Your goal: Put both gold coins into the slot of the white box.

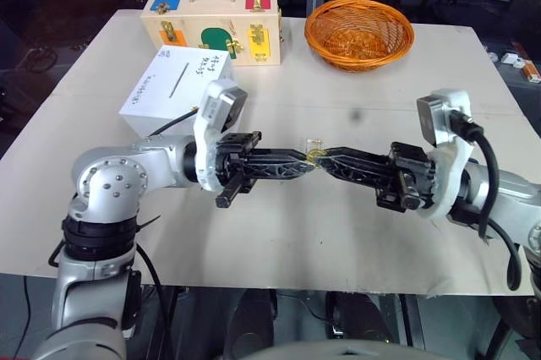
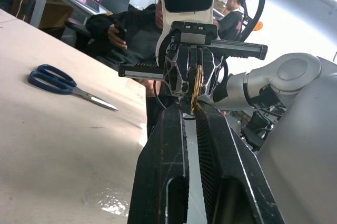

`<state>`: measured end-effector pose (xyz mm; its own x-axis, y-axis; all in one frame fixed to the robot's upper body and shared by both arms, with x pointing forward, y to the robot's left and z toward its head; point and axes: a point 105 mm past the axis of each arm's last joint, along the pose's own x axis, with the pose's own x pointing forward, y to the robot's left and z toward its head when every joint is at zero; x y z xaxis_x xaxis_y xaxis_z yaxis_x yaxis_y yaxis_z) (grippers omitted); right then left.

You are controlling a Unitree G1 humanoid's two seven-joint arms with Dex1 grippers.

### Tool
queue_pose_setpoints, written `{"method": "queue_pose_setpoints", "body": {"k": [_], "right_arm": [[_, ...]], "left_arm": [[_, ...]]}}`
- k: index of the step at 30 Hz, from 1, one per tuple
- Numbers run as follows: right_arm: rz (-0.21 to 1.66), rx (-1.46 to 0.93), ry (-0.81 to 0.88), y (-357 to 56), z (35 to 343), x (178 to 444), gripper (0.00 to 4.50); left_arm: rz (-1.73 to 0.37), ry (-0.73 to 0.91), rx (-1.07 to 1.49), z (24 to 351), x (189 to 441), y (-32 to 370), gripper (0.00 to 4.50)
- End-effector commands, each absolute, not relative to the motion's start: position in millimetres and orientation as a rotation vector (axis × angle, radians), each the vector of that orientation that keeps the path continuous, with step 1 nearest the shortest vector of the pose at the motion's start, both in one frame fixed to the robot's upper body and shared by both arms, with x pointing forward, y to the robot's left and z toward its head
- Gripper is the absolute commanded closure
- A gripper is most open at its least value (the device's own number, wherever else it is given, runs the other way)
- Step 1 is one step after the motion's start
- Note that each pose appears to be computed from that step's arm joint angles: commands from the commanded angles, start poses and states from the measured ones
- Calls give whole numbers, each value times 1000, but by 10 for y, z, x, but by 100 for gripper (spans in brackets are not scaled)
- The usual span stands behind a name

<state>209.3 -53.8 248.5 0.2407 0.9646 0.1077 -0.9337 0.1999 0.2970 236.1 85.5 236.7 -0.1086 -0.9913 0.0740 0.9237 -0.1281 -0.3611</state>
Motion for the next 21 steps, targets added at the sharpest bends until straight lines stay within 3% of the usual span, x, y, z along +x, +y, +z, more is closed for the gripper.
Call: {"method": "queue_pose_setpoints", "body": {"k": [1,21], "right_arm": [[1370,331,75,-503,2568,2018,450],[1341,342,85,-549,2550,2011,450]], "left_arm": [[-1679,211,-312,2434,2344,833,414],[-1662,206,-317,2436,2357,854,414]]}}
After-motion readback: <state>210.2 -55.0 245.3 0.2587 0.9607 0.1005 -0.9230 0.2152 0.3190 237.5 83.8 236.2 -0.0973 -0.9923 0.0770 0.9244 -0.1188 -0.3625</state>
